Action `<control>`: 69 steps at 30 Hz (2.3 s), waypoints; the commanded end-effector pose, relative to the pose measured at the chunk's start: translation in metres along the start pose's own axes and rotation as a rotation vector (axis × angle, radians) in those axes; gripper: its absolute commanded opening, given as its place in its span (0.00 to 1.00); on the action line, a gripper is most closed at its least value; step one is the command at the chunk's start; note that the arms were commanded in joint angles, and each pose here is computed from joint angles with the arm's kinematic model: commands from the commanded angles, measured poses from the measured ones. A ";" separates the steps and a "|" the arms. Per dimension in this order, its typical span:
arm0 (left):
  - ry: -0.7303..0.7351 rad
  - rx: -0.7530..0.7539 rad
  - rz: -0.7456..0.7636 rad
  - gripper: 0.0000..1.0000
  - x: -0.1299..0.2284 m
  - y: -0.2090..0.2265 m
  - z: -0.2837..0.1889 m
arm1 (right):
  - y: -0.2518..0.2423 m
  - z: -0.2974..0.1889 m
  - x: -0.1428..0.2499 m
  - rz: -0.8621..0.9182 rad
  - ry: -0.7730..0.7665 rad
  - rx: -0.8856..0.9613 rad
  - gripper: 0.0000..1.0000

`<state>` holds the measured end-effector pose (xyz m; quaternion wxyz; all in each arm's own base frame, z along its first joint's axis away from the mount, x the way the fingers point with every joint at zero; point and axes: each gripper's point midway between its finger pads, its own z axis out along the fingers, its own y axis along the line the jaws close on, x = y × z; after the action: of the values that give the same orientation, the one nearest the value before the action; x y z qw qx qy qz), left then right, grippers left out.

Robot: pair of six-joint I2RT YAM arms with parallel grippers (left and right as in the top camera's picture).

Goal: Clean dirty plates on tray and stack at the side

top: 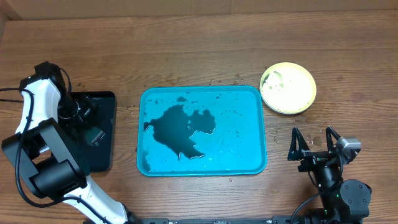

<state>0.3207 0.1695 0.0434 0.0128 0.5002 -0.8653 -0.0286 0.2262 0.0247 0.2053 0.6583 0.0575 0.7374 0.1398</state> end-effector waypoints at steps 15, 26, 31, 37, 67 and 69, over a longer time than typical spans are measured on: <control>-0.026 0.018 0.006 1.00 -0.001 -0.002 -0.011 | -0.007 0.017 0.016 -0.008 -0.089 -0.020 1.00; -0.026 0.018 0.006 1.00 -0.002 -0.001 -0.011 | -0.008 0.018 0.001 -0.016 -0.198 -0.023 1.00; -0.026 0.018 0.007 1.00 -0.002 -0.001 -0.011 | -0.005 0.013 -0.019 -0.020 -0.282 -0.028 1.00; -0.026 0.018 0.007 1.00 -0.002 -0.001 -0.011 | -0.003 0.011 -0.025 -0.081 -0.309 -0.026 1.00; -0.026 0.018 0.006 1.00 -0.002 -0.001 -0.011 | -0.021 0.022 0.029 -0.064 -0.083 0.041 1.00; -0.026 0.018 0.007 1.00 -0.001 -0.002 -0.011 | -0.021 0.022 0.029 -0.064 -0.083 0.041 1.00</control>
<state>0.3207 0.1695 0.0434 0.0128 0.5002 -0.8653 -0.0286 0.2458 0.0169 0.1710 0.6884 0.0523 0.7155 0.1069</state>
